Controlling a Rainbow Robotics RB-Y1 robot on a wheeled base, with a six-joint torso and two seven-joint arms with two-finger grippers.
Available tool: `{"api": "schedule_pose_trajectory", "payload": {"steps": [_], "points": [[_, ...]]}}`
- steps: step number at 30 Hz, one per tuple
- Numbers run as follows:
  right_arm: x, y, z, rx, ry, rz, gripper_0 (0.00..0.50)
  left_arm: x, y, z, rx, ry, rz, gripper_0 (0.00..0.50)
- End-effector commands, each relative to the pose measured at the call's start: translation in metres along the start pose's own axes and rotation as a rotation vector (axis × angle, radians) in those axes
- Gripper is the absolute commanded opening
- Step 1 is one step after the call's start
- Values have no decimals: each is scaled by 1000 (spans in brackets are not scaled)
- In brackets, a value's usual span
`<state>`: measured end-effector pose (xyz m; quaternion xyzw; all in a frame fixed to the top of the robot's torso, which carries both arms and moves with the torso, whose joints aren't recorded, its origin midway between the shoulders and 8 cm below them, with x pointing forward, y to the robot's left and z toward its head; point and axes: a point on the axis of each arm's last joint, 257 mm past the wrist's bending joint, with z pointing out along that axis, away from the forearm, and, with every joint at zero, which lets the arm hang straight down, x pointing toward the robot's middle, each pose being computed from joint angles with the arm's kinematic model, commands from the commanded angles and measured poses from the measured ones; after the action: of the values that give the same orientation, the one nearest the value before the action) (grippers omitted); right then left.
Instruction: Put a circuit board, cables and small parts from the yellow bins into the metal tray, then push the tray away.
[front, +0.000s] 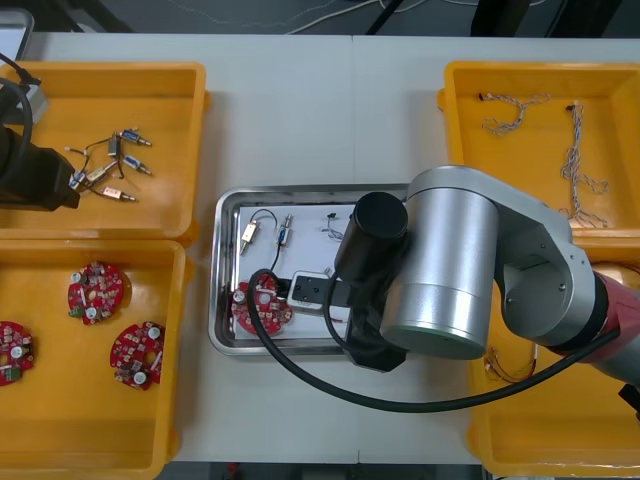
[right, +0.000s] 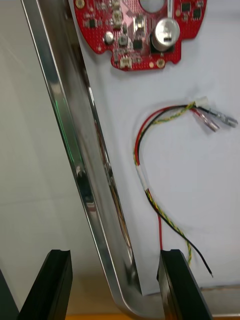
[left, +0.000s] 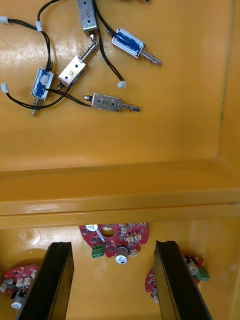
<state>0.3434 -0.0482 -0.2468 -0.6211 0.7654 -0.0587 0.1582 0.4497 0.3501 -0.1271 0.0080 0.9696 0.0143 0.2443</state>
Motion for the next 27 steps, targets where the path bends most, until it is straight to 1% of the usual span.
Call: {"api": "schedule_pose_trajectory", "payload": {"steps": [1, 5, 7, 10, 14, 17, 23, 27], "points": [[-28, 6, 7, 24, -38, -127, 500, -4, 17, -16, -41, -31, 51, 471], [-33, 14, 18, 36, -45, -172, 500, -4, 17, -16, -41, -31, 52, 471], [-33, 17, 21, 39, -42, -189, 500, -4, 17, -16, -40, -29, 54, 470], [-31, 24, 28, 50, -29, -236, 500, -4, 17, -16, -40, -30, 55, 470], [-31, 24, 34, 84, -14, -287, 500, -3, 17, -15, -39, -28, 54, 469], [-31, 23, 38, 97, -9, -300, 500, -3, 17, -15, -39, -28, 54, 470], [-33, 26, 48, 96, -10, -312, 500, -3, 17, -15, -39, -28, 54, 470], [-33, 27, 54, 105, -9, -322, 500, -3, 17, -15, -39, -28, 54, 470]]}}
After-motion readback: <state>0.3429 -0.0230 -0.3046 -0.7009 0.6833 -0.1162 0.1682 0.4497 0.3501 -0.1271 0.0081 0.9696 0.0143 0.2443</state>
